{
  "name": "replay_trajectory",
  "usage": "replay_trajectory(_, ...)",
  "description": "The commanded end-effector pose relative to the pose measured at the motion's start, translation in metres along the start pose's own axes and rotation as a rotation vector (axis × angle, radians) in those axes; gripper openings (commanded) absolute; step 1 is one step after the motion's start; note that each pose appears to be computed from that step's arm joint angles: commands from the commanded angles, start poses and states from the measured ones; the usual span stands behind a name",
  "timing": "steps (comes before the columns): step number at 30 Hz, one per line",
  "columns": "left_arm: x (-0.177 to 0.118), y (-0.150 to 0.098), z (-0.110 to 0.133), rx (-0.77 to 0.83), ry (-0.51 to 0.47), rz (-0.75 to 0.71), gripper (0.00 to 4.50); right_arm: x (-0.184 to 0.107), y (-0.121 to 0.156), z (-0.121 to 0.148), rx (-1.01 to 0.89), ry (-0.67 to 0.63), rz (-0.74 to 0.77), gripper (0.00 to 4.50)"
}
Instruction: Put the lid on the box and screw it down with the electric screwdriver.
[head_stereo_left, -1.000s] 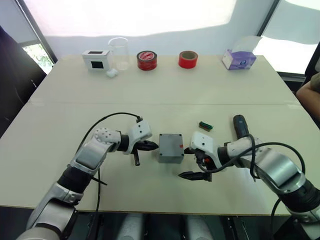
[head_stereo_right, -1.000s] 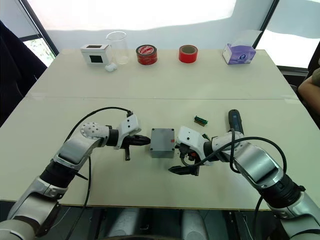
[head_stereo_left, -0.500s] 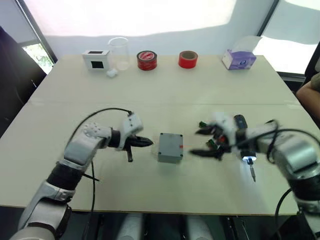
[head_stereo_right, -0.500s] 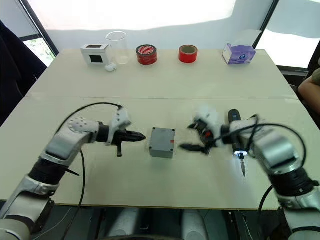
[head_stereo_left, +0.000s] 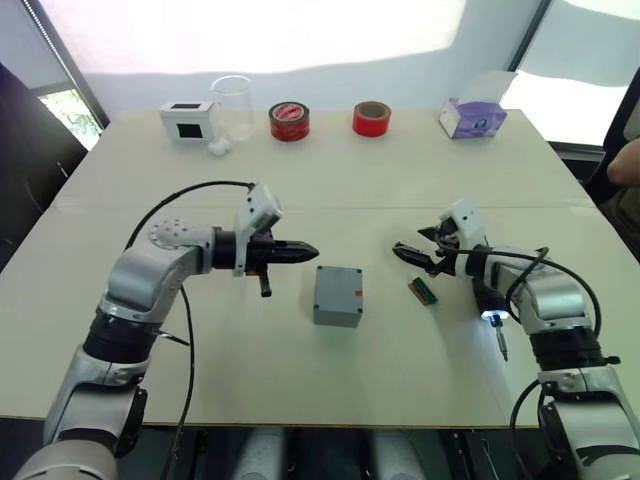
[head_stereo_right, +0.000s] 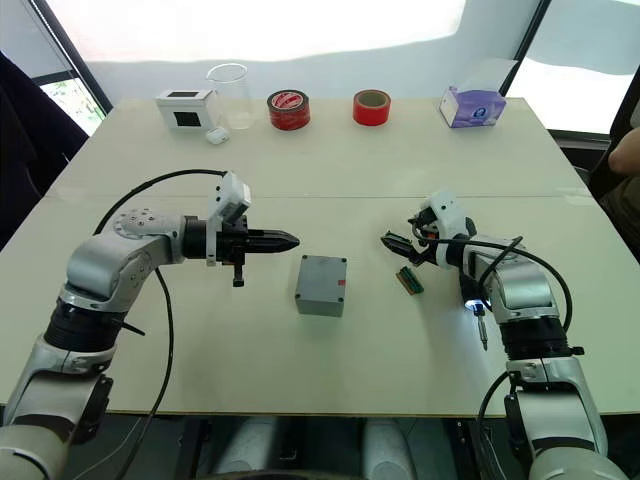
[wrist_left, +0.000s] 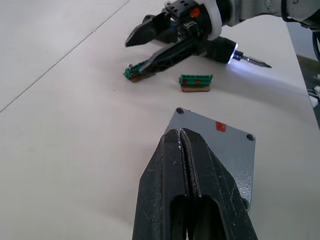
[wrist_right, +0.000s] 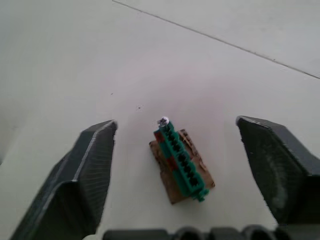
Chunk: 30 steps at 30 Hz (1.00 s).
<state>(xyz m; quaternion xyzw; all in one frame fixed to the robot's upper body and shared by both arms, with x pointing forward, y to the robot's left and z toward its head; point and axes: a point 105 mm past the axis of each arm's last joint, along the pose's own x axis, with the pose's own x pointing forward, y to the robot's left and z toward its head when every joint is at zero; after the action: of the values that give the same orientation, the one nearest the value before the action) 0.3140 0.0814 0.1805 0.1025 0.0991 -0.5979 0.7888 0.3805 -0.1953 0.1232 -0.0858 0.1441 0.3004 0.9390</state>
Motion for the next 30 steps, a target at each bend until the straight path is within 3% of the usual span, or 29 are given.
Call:
replay_trajectory(1, -0.003, -0.002, 0.013, 0.061, -0.02, 0.005, 0.0, 0.0, -0.001, 0.011, -0.028, -0.042, -0.003, 2.54)
replay_trajectory(15, -0.001, -0.001, 0.009, 0.071, -0.002, 0.01, 0.0, 0.011, 0.009, 0.009, -0.025, -0.047, 0.01, 2.54)
replay_trajectory(18, -0.001, 0.0, 0.007, 0.075, 0.003, 0.011, 0.0, 0.012, 0.01, 0.008, -0.024, -0.047, 0.008, 1.86)
replay_trajectory(22, 0.0, -0.001, 0.006, 0.073, 0.006, 0.009, 0.0, 0.012, 0.01, 0.01, -0.011, -0.06, 0.004, 0.12)
replay_trajectory(30, 0.0, 0.0, 0.006, 0.073, 0.005, 0.008, 0.0, 0.009, 0.013, 0.007, -0.032, -0.052, 0.008, 0.02)
